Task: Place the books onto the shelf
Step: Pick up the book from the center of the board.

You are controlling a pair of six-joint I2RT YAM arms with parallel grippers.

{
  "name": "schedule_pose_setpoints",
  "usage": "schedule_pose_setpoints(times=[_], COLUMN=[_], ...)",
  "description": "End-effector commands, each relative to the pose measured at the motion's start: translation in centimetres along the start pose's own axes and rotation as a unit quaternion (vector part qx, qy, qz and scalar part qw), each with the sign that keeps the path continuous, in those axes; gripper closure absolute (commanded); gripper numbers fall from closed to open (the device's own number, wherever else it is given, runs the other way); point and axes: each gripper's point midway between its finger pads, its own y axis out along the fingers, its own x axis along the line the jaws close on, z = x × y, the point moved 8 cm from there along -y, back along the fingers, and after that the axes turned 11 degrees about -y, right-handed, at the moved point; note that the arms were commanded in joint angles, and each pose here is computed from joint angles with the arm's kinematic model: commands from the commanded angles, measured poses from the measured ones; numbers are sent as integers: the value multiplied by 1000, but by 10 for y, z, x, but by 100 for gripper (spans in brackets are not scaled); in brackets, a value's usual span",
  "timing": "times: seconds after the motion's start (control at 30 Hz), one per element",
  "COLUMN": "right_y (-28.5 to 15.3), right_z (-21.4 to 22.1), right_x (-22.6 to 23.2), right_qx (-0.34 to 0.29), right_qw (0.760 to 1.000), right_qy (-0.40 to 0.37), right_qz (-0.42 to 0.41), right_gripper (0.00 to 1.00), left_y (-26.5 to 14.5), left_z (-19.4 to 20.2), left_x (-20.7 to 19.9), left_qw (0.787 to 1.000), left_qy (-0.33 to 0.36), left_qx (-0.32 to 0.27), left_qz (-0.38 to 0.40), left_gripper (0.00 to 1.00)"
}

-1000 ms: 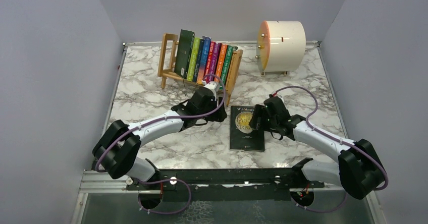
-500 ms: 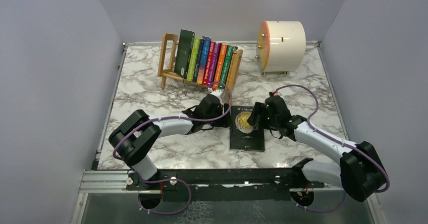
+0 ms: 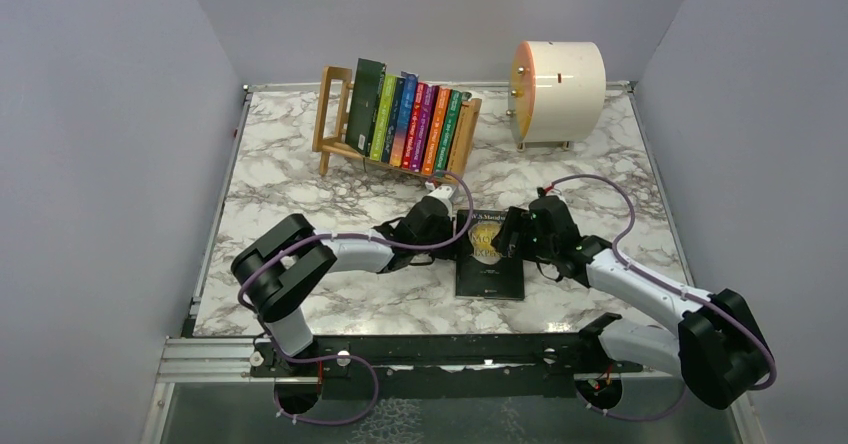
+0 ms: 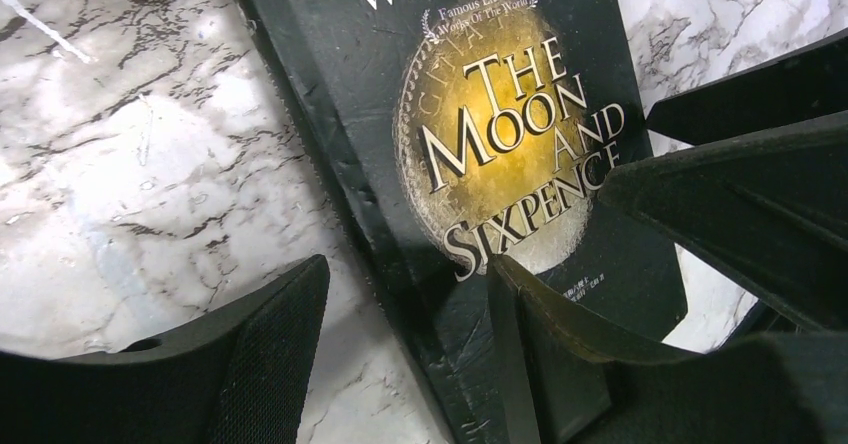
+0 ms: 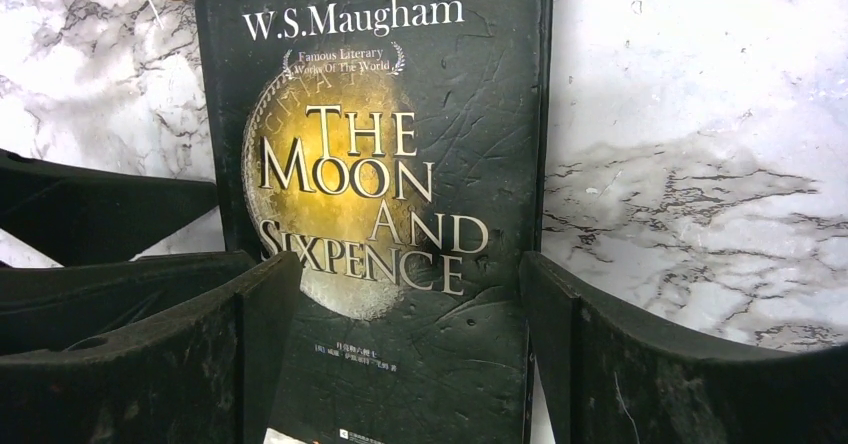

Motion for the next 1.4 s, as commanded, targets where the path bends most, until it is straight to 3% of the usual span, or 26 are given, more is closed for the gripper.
schedule_pose_setpoints(times=[0.0, 0.27, 0.7, 1.37], right_y=[-1, -2, -5, -26], right_z=[6, 12, 15, 2], right_x=[-4, -11, 0, 8], right_qx=[-6, 6, -31, -74], right_qw=[1000, 999, 998, 993], right_qy=[13, 20, 26, 31], right_qz=[9, 38, -49, -90], right_gripper=[21, 20, 21, 22], left_y=[10, 16, 18, 16], left_z=[4, 11, 17, 19], left_x=[-1, 0, 1, 3], left_qw=[1000, 1000, 1000, 1000], left_qy=[-2, -4, -6, -4], left_qx=[-12, -5, -24, -27], left_qz=[1, 3, 15, 16], left_gripper=[48, 48, 48, 48])
